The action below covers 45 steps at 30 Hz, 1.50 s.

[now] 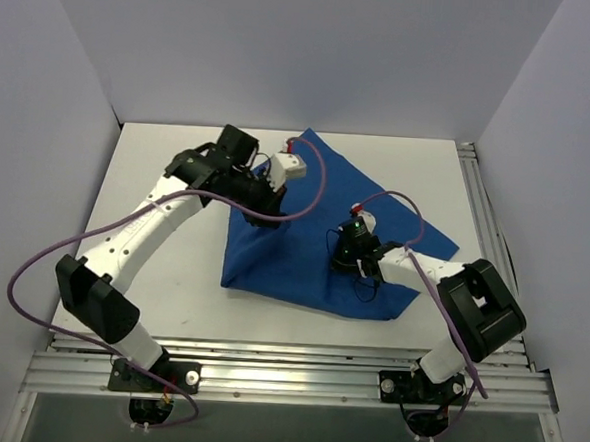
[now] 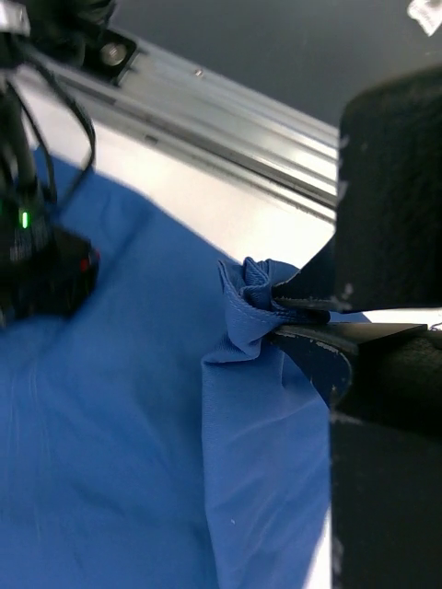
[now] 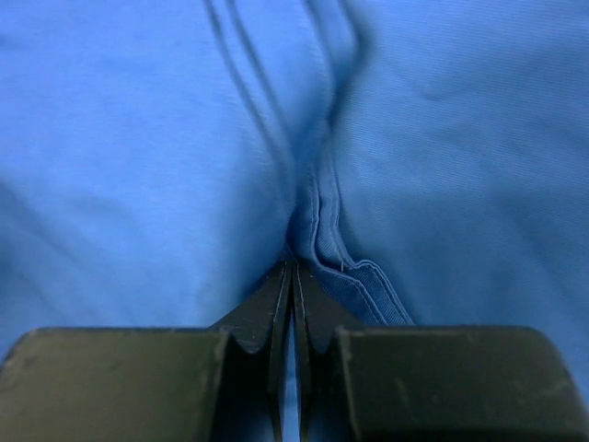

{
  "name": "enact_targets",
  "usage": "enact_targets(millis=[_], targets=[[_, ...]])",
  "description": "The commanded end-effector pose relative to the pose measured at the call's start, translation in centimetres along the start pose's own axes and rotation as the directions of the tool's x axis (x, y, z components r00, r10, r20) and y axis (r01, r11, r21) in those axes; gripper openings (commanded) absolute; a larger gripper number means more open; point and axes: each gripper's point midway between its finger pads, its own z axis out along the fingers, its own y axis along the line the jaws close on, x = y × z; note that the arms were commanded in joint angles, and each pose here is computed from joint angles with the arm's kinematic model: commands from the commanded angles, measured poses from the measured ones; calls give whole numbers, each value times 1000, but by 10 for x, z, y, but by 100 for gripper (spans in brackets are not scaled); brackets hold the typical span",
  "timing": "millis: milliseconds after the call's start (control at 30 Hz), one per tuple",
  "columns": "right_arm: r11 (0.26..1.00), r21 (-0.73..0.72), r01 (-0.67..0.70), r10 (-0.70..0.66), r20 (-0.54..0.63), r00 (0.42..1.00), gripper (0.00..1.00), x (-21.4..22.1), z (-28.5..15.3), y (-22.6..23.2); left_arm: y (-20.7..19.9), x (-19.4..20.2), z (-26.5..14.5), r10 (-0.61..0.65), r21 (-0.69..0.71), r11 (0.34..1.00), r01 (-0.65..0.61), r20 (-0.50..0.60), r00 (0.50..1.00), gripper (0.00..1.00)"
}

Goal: Prepare the surgical pack

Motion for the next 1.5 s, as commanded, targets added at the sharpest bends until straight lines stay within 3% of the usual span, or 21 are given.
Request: enact_targets(millis=[0,167,500,900,1133,1233,1267,1300,1333,1400,1467], targets=[[995,-97,-24,24,0,1000,0,0,3,27,-39,-27,25,81,93,992,-85,41,996,2],[988,-143,-52,53,0,999,0,1,6,37,-72,-13,82,195,190,964,-185,-34,980,2],[988,-138,-67,67,-6,998,0,-2,0,34,-89,22,157,225,308,934,-182,-109,968,2],[985,-45,-165,168,70,983,0,-42,-27,-20,-77,78,201,199,325,939,-111,-251,947,2],[985,-13,-173,173,105,979,0,-54,-38,-32,-84,85,213,217,339,933,-120,-265,940,5],[983,5,-181,179,118,977,0,-55,-41,-39,-90,88,212,244,350,926,-141,-269,932,23],[982,1,-187,185,133,974,0,-59,-45,-40,-91,88,212,254,352,924,-150,-270,929,33],[982,9,-190,187,134,973,0,-59,-46,-43,-94,86,210,269,355,920,-167,-264,926,48],[982,15,-188,184,141,973,0,-61,-48,-45,-95,87,207,286,354,918,-181,-270,920,55],[981,32,-193,185,171,968,0,-68,-55,-50,-99,78,199,308,350,913,-209,-253,917,67],[981,53,-189,176,179,968,0,-70,-61,-56,-103,69,191,322,354,907,-230,-229,919,72]])
